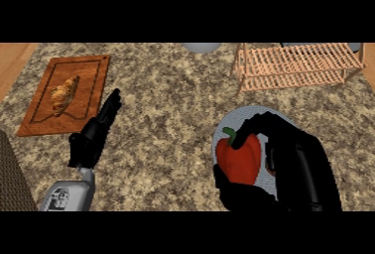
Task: Pick the bell pepper from the placemat and place it in the tiered shelf
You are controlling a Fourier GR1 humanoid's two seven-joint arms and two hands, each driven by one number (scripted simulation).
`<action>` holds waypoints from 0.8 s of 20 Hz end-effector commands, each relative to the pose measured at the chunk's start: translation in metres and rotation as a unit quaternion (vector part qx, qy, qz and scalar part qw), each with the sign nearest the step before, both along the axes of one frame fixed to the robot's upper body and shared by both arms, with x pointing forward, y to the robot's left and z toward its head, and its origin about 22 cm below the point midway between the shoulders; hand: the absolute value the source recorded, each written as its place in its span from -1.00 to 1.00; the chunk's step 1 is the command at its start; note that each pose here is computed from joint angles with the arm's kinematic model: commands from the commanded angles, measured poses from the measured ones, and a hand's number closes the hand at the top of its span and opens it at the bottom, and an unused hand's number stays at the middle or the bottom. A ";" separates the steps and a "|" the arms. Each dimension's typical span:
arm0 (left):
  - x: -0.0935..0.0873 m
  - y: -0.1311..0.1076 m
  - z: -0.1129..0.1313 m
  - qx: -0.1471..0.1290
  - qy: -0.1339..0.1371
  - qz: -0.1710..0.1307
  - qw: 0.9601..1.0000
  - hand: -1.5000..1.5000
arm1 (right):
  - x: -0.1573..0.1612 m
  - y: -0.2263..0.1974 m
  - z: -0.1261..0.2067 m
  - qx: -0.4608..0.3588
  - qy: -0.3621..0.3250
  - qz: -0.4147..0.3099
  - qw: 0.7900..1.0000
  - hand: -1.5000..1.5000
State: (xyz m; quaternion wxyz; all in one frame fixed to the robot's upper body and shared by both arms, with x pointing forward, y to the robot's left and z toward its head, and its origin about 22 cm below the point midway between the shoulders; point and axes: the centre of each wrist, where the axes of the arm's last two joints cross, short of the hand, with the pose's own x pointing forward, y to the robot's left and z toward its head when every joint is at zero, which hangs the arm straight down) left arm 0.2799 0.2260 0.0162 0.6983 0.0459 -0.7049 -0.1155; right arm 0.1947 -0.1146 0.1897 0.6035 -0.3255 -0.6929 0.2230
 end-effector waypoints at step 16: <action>0.001 0.005 0.005 -0.001 0.004 -0.011 1.000 0.00 | 0.055 -0.047 0.123 -0.022 -0.118 -0.164 0.979 1.00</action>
